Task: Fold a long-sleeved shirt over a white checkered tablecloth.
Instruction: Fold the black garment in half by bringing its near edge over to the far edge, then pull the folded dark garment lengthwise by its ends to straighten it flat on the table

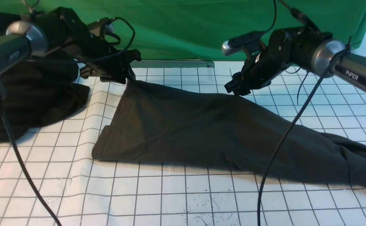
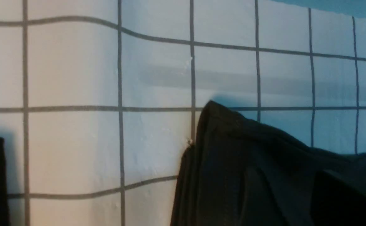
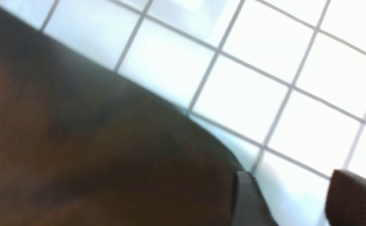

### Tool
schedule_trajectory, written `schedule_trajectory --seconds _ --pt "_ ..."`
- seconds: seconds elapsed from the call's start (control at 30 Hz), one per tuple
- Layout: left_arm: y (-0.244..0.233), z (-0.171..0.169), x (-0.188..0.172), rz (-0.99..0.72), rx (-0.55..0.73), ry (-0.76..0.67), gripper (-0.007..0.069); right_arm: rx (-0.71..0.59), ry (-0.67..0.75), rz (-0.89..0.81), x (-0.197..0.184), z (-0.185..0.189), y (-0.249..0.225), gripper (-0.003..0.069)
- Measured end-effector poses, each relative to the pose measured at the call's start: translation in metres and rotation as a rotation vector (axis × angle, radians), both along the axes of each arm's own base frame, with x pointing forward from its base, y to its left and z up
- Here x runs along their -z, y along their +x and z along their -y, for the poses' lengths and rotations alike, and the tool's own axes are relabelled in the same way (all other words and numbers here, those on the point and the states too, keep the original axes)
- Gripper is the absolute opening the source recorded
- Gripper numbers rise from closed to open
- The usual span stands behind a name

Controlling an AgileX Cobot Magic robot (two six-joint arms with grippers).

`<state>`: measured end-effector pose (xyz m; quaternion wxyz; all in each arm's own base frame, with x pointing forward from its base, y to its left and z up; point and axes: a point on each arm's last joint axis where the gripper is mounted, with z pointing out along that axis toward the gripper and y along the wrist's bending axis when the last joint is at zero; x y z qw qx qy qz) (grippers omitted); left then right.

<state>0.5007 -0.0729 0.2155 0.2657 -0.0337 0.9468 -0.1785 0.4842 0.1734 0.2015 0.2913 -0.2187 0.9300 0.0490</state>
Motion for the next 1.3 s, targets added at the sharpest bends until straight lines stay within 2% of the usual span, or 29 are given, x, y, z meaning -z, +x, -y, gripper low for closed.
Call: schedule_trajectory --seconds 0.07,0.1,0.17,0.2,0.23,0.3,0.33,0.43,0.57,0.63,0.77,0.9,0.93,0.97,1.1,1.2,1.3 --pt "-0.001 0.000 -0.009 0.004 0.010 0.006 0.0327 -0.006 -0.023 -0.006 -0.009 0.002 -0.002 0.0368" --pt "-0.004 0.000 -0.026 0.022 0.023 0.010 0.0378 -0.010 -0.056 -0.014 -0.028 0.007 -0.007 0.0363" --pt "-0.006 0.000 -0.037 0.030 0.032 0.010 0.0410 -0.010 -0.087 -0.011 -0.045 0.012 -0.012 0.0346" --pt "-0.010 0.000 -0.053 0.041 0.045 0.010 0.0442 -0.001 -0.149 -0.036 -0.068 0.025 -0.022 0.0299" --pt "-0.011 0.000 -0.056 0.044 0.048 0.011 0.0448 0.000 -0.157 -0.040 -0.070 0.026 -0.023 0.0283" --pt "-0.016 0.000 -0.074 0.059 0.062 0.013 0.0468 0.038 -0.237 -0.085 -0.097 0.049 -0.039 0.0176" --pt "-0.018 0.000 -0.083 0.072 0.066 0.011 0.0472 0.066 -0.242 -0.077 -0.113 0.063 -0.047 0.0120" --pt "-0.021 0.000 -0.094 0.092 0.069 0.008 0.0477 0.128 -0.225 -0.062 -0.138 0.087 -0.064 0.0032" --pt "-0.022 0.000 -0.095 0.080 0.076 0.008 0.0477 0.209 -0.202 -0.069 -0.157 0.114 -0.099 0.0009" --pt "-0.024 0.000 -0.094 0.062 0.083 0.009 0.0477 0.250 -0.191 -0.074 -0.166 0.127 -0.124 0.0009" --pt "-0.026 0.001 -0.092 0.040 0.091 0.011 0.0477 0.333 -0.193 -0.170 -0.149 0.153 -0.180 0.0041" --pt "-0.026 0.001 -0.092 0.035 0.093 0.011 0.0477 0.428 -0.208 -0.321 -0.106 0.179 -0.225 0.0183" --pt "-0.026 0.001 -0.092 0.035 0.093 0.011 0.0477 0.444 -0.203 -0.330 -0.104 0.181 -0.227 0.0191" --pt "-0.026 0.001 -0.092 0.035 0.093 0.011 0.0477 0.484 -0.204 -0.386 -0.084 0.191 -0.238 0.0248" --pt "-0.026 0.001 -0.092 0.036 0.092 0.008 0.0477 0.578 -0.155 -0.417 -0.044 0.214 -0.247 0.0307" --pt "-0.026 0.001 -0.093 0.036 0.092 0.003 0.0477 0.627 -0.082 -0.405 -0.031 0.226 -0.243 0.0318" --pt "-0.026 0.002 -0.093 0.035 0.092 -0.001 0.0477 0.640 -0.006 -0.375 -0.019 0.236 -0.232 0.0362"
